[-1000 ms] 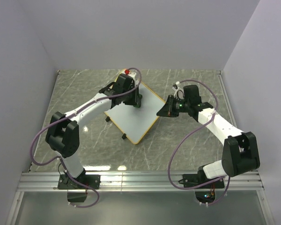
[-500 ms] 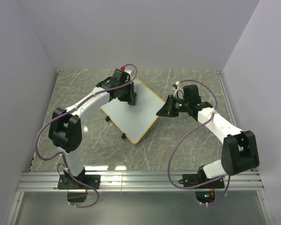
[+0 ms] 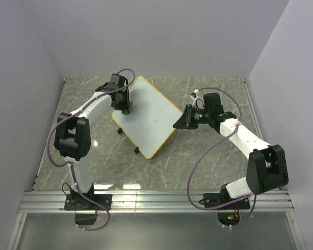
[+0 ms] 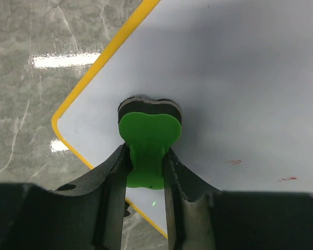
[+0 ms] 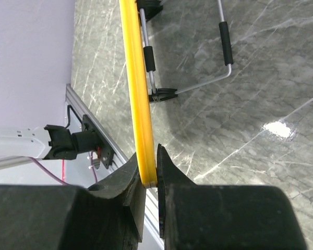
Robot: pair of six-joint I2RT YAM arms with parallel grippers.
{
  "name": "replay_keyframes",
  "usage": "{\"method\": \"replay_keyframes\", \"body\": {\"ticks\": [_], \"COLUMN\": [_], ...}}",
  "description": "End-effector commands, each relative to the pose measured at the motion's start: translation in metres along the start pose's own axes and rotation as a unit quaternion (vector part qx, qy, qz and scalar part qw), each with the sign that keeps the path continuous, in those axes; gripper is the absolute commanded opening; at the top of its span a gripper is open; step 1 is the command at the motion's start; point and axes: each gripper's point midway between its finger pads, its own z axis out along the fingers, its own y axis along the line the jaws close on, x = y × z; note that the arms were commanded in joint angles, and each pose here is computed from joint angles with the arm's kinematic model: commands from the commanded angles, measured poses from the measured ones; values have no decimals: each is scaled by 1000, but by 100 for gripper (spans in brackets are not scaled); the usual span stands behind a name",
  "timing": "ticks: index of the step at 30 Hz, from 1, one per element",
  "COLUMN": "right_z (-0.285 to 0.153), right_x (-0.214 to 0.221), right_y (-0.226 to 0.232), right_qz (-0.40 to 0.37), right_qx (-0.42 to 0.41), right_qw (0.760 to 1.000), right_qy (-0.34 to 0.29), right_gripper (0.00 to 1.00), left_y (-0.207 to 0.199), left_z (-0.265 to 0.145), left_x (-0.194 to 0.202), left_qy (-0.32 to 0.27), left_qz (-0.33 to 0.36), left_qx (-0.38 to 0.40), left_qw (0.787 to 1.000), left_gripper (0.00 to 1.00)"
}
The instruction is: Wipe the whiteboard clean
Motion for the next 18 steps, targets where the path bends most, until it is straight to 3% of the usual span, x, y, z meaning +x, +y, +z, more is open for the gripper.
{"method": "replay_keyframes", "body": {"ticks": [1,10,18], "right_z": [9,15,17], "right_x": [9,12,11], "right_y": [-4,-5,-7], "right_qz": [-35,-39,-41], "right_qx": [8,0,0], "right_qw": [999,999,998], "right_qy": [27,36,40], "right_gripper": [0,0,0], "left_y": [-36,-108,-149], "left_z": [17,-12,-23], "left_x": [11,-6,12], "left_qy": [12,-13,4], "left_qz": [29,94,114], "left_qx": [43,100,138], "left_qw": [999,990,984], "left_gripper": [0,0,0]}}
